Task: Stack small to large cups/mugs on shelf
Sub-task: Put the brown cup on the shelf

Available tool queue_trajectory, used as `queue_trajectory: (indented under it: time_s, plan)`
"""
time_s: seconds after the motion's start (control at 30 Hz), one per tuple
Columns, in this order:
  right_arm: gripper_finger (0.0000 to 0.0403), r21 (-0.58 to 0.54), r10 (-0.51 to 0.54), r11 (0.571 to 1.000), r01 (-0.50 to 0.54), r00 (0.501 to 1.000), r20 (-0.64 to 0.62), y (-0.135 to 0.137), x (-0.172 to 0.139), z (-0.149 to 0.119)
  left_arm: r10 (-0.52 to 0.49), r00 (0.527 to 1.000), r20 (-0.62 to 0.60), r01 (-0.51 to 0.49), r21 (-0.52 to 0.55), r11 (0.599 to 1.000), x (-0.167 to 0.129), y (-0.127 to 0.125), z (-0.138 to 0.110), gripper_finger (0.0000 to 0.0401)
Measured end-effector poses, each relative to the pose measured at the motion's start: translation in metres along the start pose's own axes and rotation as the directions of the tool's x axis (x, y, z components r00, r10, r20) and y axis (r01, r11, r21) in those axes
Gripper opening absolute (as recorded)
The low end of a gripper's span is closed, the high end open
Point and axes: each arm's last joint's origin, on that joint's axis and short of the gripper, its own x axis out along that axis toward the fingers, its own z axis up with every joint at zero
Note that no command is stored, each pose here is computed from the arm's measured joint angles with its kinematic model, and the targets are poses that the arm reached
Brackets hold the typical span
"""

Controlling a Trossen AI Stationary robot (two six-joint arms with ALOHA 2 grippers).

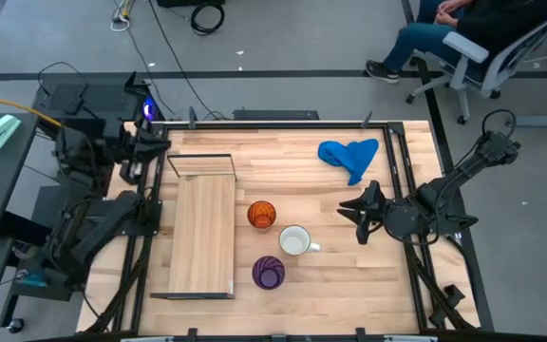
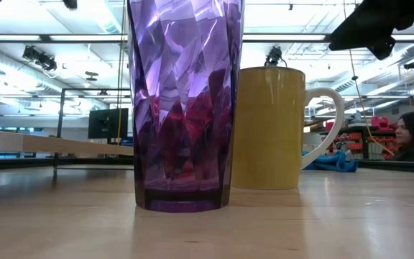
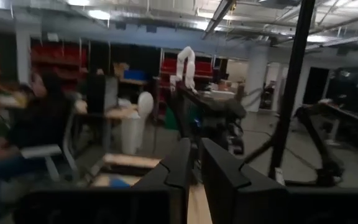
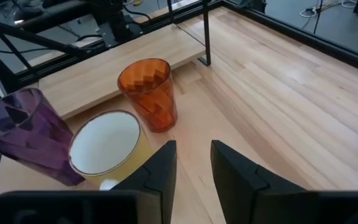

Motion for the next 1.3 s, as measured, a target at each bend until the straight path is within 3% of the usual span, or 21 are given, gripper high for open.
queue_trajectory:
  time_s: [0.3, 0.43, 0.63, 0.8, 0.9, 0.97, 1.07, 1.17, 1.23, 1.3]
  plan:
    - [0.0107, -0.02, 0.001, 1.0, -0.001, 1.0, -0.001, 0.0, 0.0, 0.0, 0.037, 0.998, 0.05, -0.04, 0.055, 0.998, 0.026, 0.024, 0.074, 0.004]
    - [0.0107, -0.034, 0.001, 0.999, -0.001, 1.0, -0.001, 0.0, 0.0, 0.0, 0.01, 0.999, 0.046, -0.012, 0.039, 0.999, 0.047, 0.044, 0.088, 0.0037]
    - [0.0107, -0.038, 0.001, 0.999, -0.001, 1.0, -0.001, 0.0, 0.0, 0.0, -0.059, 0.998, 0.01, 0.059, -0.014, 0.998, 0.098, 0.074, 0.075, 0.004]
    - [0.0107, -0.04, 0.012, 0.999, -0.012, 1.0, -0.01, 0.0, 0.0, 0.0, -0.208, 0.968, -0.143, 0.185, -0.157, 0.97, 0.149, 0.079, 0.03, 0.0039]
    - [0.0107, -0.056, 0.018, 0.998, -0.018, 1.0, -0.015, 0.001, 0.0, -0.001, -0.276, 0.923, -0.267, 0.222, -0.216, 0.951, 0.168, 0.066, 0.002, 0.0039]
    - [0.0107, -0.064, 0.023, 0.998, -0.024, 1.0, -0.02, 0.001, 0.0, -0.001, -0.262, 0.886, -0.383, 0.177, -0.244, 0.954, 0.174, 0.056, -0.017, 0.0039]
    - [0.0107, -0.069, 0.034, 0.997, -0.036, 0.999, -0.03, 0.001, 0.0, -0.001, -0.156, 0.799, -0.58, 0.037, -0.211, 0.977, 0.173, 0.039, -0.039, 0.0039]
    - [0.0107, -0.071, 0.044, 0.996, -0.047, 0.998, -0.04, 0.001, 0.0, -0.001, -0.017, 0.66, -0.751, -0.104, -0.113, 0.988, 0.169, 0.021, -0.056, 0.0039]
    - [0.0106, -0.072, 0.048, 0.996, -0.052, 0.998, -0.044, 0.002, 0.0, -0.001, 0.067, 0.581, -0.811, -0.146, -0.023, 0.989, 0.169, 0.008, -0.064, 0.0039]
    - [0.0106, -0.072, 0.05, 0.996, -0.053, 0.998, -0.046, 0.002, 0.0, -0.001, 0.104, 0.534, -0.839, -0.147, 0.029, 0.989, 0.175, -0.004, -0.072, 0.0039]
